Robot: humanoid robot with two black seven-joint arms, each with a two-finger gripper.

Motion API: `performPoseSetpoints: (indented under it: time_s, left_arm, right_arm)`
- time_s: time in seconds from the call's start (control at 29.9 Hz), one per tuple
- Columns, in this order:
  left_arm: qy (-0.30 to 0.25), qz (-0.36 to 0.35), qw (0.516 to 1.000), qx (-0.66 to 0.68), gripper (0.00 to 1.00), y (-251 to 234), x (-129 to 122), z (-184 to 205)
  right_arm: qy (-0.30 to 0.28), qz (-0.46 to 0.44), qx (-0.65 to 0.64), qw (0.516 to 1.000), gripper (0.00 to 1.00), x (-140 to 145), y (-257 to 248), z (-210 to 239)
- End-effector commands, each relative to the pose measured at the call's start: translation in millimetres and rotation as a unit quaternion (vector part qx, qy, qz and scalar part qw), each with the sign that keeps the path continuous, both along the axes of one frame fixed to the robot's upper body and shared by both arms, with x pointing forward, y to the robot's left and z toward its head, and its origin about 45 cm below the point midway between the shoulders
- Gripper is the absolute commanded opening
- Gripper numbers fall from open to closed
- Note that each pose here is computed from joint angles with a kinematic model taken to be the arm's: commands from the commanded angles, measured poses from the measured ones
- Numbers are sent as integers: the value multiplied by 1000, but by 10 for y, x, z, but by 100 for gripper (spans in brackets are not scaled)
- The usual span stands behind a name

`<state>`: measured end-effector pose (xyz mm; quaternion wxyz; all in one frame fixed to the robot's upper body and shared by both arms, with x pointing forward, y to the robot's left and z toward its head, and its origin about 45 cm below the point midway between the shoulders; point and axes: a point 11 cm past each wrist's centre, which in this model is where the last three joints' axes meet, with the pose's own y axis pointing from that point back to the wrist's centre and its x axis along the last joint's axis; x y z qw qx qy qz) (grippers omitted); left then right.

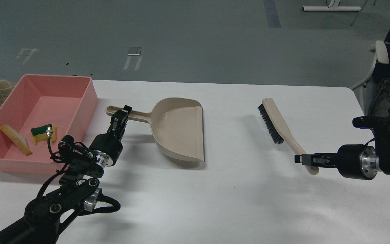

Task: Sweep and dump garbage into bin
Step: 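Lower the dustpan back onto the table with the left gripper, then release the dustpan and brush handles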

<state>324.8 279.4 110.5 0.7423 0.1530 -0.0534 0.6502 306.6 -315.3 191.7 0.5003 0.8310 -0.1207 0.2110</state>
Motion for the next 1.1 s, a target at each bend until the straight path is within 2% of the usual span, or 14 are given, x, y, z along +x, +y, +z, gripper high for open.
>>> performPoseSetpoints:
  time_s: [0.0, 0.03, 0.07, 0.1, 0.3, 0.47, 0.67, 0.9, 1.07]
  left_arm:
    - [1, 0, 1000, -5, 39, -24, -8, -11]
    - [1, 1, 1000, -3, 47, -12, -8, -12]
    - [1, 0, 1000, -5, 66, -23, -8, -11]
    - [0, 0, 1000, -4, 77, -22, -7, -9]
    - [6, 0, 1000, -4, 91, -13, -47, -47]
    - [21, -13, 1000, -1, 97, -24, -137, -134]
    - [30, -28, 999, 6, 97, -28, -292, -241]
    - [25, -35, 999, 5, 97, 2, -353, -220]
    - [21, -50, 999, -5, 97, -4, -381, -195]
  right_arm:
    - [0, 0, -1, 1000, 0, 2, -4, 3]
    - [0, 0, 0, 1000, 0, 2, 2, 2]
    - [0, 0, -1, 1000, 0, 2, -4, 3]
    - [-1, 0, 0, 1000, 0, 5, 2, 6]
    - [-2, -1, 0, 1000, 0, 8, -3, 11]
    - [-2, -1, 0, 1000, 0, 8, -3, 11]
    - [2, -2, 1, 1000, 0, -8, -10, -15]
    - [10, -8, -1, 1000, 0, -46, -50, -68]
    - [18, -10, -2, 1000, 4, -94, -66, -118]
